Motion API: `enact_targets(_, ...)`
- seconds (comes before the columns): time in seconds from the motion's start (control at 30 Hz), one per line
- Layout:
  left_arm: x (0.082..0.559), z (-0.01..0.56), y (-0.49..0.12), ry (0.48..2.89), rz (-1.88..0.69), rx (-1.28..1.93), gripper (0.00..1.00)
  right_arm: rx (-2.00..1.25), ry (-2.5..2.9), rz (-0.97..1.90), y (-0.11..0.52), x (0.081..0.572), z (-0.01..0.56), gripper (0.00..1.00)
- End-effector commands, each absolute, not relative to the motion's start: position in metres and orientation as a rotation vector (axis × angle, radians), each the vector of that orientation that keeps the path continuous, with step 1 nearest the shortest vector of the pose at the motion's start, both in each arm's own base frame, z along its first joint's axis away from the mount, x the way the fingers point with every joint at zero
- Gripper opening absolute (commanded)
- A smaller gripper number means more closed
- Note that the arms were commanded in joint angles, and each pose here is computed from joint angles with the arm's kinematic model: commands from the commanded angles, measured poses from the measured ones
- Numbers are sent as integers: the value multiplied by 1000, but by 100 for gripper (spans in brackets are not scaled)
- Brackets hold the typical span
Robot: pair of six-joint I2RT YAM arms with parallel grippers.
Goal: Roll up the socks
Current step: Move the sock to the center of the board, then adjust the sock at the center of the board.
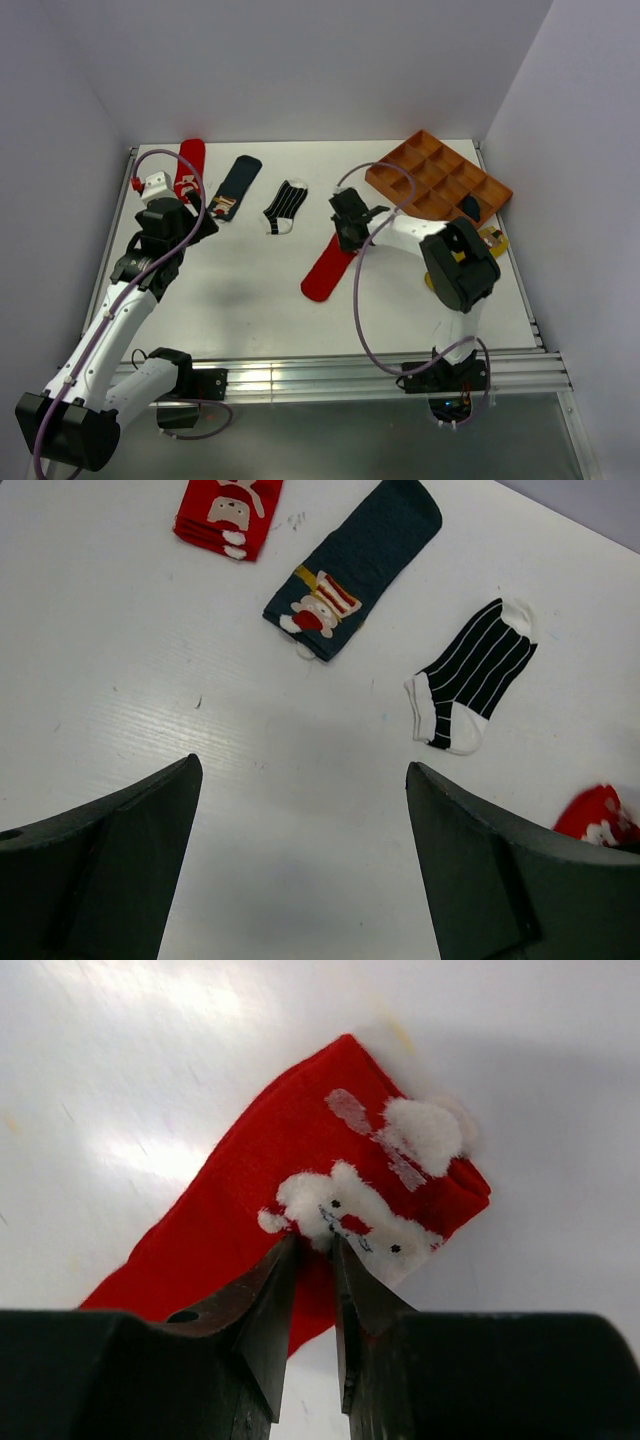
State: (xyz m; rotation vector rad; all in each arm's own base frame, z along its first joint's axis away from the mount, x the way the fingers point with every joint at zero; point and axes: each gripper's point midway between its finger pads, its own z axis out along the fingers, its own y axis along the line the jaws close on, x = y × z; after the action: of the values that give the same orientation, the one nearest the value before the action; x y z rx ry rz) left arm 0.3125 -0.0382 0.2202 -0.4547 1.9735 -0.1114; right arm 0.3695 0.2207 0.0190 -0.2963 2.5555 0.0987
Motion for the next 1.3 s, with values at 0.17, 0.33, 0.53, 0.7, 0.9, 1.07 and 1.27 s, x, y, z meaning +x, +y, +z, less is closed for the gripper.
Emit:
enact_targets(0.17, 318, 225, -45, 1958, -167, -456, 89, -342, 2467, 300, 226, 308, 87, 29)
enact_targets(0.33, 318, 224, -44, 1958, -162, -461, 89, -498, 2490, 384, 240, 282, 82, 29)
enact_targets(0.53, 318, 224, -44, 1959, -161, -462, 89, -770, 2530, 500, 276, 230, 63, 29)
enact_targets(0.7, 318, 224, -45, 1960, -164, -460, 89, -876, 2560, 566, 298, 208, 49, 29)
enact_targets(0.9, 317, 225, -42, 1956, -155, -464, 89, -890, 2635, 579, 316, 209, 19, 29)
enact_targets(1.07, 318, 224, -41, 1955, -149, -468, 89, -812, 2608, 536, 335, 242, 9, 28)
enact_targets(1.27, 317, 224, -41, 1953, -148, -468, 89, -281, 2529, 558, 303, 362, 32, 25)
